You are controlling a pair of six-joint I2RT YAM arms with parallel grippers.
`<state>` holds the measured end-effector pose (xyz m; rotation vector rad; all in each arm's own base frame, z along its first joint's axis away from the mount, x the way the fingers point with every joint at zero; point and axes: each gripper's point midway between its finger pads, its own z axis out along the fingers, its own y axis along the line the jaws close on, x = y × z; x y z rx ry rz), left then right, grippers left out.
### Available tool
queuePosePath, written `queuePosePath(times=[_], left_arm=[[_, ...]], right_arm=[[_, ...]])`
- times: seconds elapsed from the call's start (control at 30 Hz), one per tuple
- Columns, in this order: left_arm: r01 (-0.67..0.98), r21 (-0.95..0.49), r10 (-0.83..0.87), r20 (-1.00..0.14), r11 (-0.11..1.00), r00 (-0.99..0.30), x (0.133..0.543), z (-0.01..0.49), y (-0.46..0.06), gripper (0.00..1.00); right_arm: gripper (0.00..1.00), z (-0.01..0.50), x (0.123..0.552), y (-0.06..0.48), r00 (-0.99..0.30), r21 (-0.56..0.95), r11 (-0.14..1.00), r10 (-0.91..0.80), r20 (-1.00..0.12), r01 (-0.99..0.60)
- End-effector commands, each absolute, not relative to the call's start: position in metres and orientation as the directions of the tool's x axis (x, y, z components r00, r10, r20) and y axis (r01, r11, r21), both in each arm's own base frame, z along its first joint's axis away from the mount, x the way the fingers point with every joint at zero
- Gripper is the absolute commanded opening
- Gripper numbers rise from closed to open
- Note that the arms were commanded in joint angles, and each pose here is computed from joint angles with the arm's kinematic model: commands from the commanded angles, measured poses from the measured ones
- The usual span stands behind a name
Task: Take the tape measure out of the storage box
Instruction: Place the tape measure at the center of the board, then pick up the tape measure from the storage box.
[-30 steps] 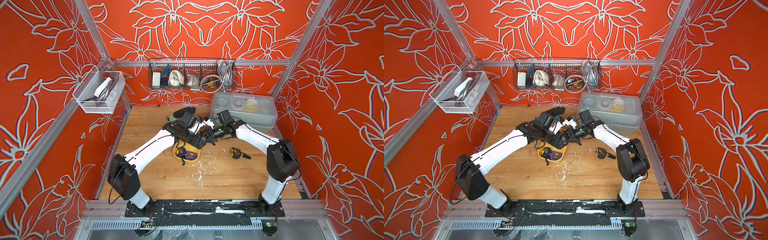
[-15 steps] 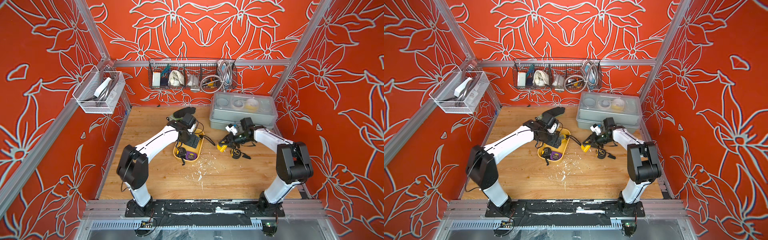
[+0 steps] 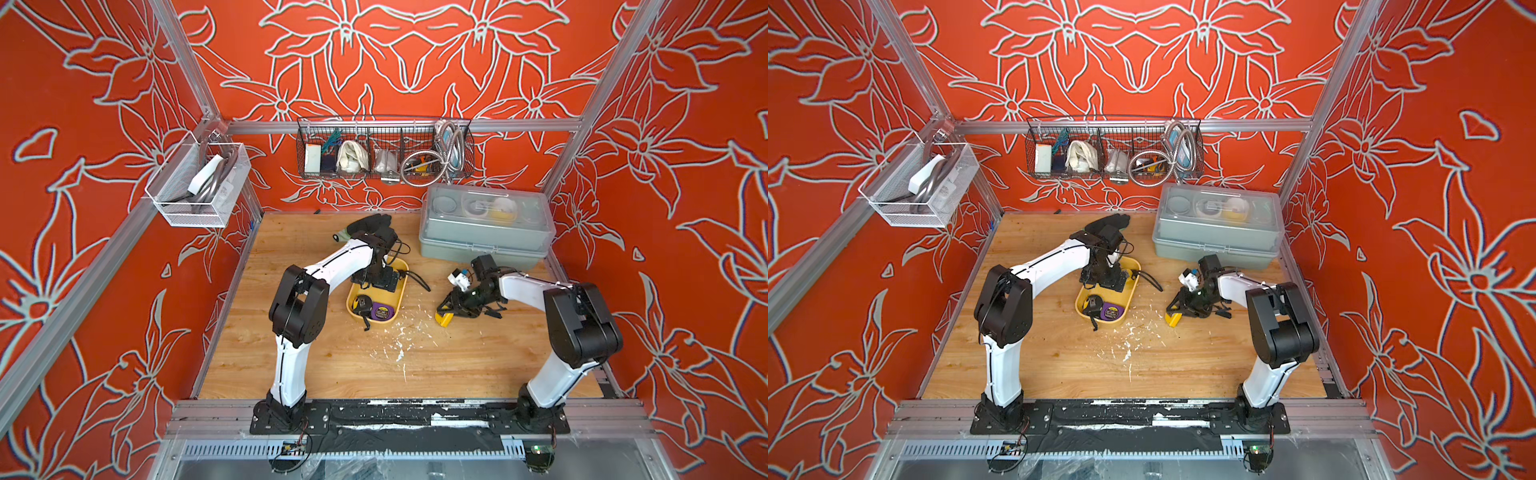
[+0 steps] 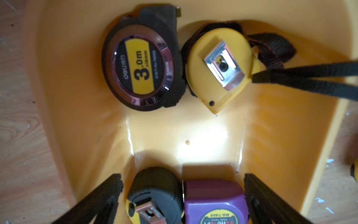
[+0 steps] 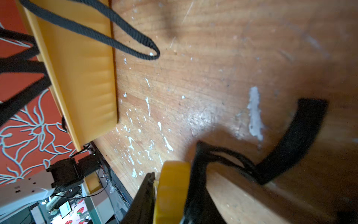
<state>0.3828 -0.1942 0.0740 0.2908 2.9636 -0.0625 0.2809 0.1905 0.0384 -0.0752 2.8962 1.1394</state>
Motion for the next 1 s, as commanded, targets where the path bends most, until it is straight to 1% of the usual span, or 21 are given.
queuePosePath(times=[0.0,0.03,0.17,0.23,0.3,0.33,0.37,0.43,0.53,0.67,0.83,0.97], left_arm=[[0.169,0.021,0.17,-0.066,0.985,-0.983,0.368,0.068,-0.18,0.99],[0.17,0.022,0.171,-0.056,0.985,-0.984,0.367,0.067,-0.18,0.99],[0.168,0.013,0.169,-0.032,0.986,-0.985,0.361,0.065,-0.18,0.99],[0.158,0.034,0.159,-0.029,0.987,-0.987,0.358,0.067,-0.175,0.99],[0.137,0.066,0.139,-0.03,0.988,-0.99,0.357,0.068,-0.168,0.99],[0.114,0.083,0.117,-0.032,0.99,-0.993,0.356,0.067,-0.163,0.99],[0.094,0.083,0.097,-0.03,0.992,-0.995,0.355,0.067,-0.161,0.99],[0.053,0.076,0.054,-0.02,0.996,-0.998,0.353,0.066,-0.158,0.99],[-0.004,0.063,-0.003,-0.003,0.998,-1.0,0.349,0.068,-0.158,0.99],[-0.104,0.025,-0.104,-0.011,0.994,-0.995,0.346,0.078,-0.16,0.99],[-0.309,0.03,-0.309,0.01,0.951,-0.951,0.347,0.078,-0.144,0.99],[-0.394,0.035,-0.396,0.031,0.918,-0.918,0.343,0.078,-0.145,0.99]], right_arm=[[0.31,0.027,0.285,0.187,-0.996,0.647,0.759,-0.038,-0.08,-0.081],[0.34,0.025,0.285,0.186,-0.996,0.641,0.763,-0.04,-0.082,-0.083],[0.38,0.024,0.289,0.185,-0.995,0.632,0.769,-0.044,-0.094,-0.094],[0.44,0.024,0.29,0.185,-0.994,0.625,0.774,-0.048,-0.102,-0.102],[0.57,0.025,0.292,0.182,-0.992,0.61,0.784,-0.053,-0.112,-0.111],[0.68,0.027,0.293,0.181,-0.991,0.606,0.786,-0.057,-0.125,-0.121],[0.81,0.03,0.295,0.18,-0.989,0.594,0.794,-0.054,-0.14,-0.128],[0.99,0.039,0.301,0.179,-0.982,0.583,0.799,-0.05,-0.181,-0.148],[1.0,0.06,0.311,0.177,-0.968,0.564,0.806,-0.042,-0.247,-0.178],[1.0,0.088,0.32,0.176,-0.943,0.547,0.809,-0.029,-0.331,-0.217],[1.0,0.11,0.324,0.183,-0.922,0.587,0.775,0.017,-0.388,-0.233],[1.0,0.118,0.324,0.19,-0.915,0.615,0.745,0.015,-0.402,-0.257]])
